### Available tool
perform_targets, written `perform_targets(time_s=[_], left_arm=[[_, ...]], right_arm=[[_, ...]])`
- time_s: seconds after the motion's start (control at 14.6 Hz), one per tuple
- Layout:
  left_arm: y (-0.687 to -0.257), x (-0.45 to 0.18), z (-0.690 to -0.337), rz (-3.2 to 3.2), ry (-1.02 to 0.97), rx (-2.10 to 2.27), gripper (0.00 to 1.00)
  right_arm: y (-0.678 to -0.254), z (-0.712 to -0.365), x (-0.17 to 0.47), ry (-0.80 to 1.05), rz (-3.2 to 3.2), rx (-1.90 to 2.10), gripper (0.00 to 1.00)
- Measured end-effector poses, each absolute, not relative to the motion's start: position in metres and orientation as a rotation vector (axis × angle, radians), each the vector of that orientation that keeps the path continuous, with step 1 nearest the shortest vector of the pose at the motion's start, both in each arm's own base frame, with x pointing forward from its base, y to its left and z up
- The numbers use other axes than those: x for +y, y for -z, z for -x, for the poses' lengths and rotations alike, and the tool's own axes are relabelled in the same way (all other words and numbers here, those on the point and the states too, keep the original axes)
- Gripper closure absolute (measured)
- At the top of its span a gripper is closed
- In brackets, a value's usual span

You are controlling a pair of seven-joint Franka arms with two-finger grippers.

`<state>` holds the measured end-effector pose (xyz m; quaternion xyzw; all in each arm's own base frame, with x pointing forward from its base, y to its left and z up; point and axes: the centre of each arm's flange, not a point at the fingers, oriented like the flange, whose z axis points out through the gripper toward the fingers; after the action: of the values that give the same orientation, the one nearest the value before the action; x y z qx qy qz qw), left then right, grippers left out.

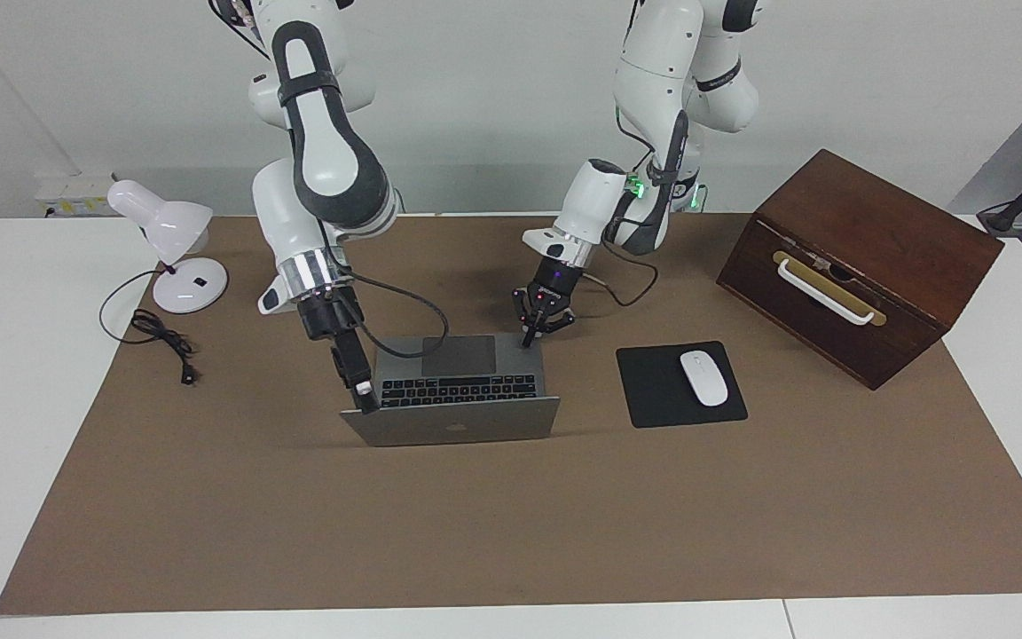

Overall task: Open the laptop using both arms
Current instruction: 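Swing the lid up and back with the right gripper, then push the lid fully open with the right gripper, then withdraw it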

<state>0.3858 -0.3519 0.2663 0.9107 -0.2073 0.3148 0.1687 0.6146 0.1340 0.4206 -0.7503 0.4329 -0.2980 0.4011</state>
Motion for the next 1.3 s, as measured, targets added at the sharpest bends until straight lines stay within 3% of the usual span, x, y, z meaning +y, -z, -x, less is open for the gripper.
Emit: perform_targets(time_s=[0.62, 0.96, 1.17, 1.3], left_arm=[[-0.266, -0.352, -0.386, -2.59, -0.895, -0.589, 0.99], [-0.266, -0.352, -0.386, -2.589, -0.895, -0.589, 0.99], [-0.266, -0.352, -0.386, -2.589, -0.895, -0.589, 0.99], [-0.266, -0.352, -0.386, -2.589, -0.895, -0.589, 0.99]], right_arm=[[-0.411, -0.625, 0.133, 0.761, 1.952, 1.038, 0.0], [-0.41, -0.566, 0.25, 0.704, 1.947, 1.121, 0.0], [-0.444, -0.543, 0.295, 0.691, 1.867, 1.123, 0.0], [-0.471, -0.544, 0.289, 0.708, 1.816, 1.112, 0.0]])
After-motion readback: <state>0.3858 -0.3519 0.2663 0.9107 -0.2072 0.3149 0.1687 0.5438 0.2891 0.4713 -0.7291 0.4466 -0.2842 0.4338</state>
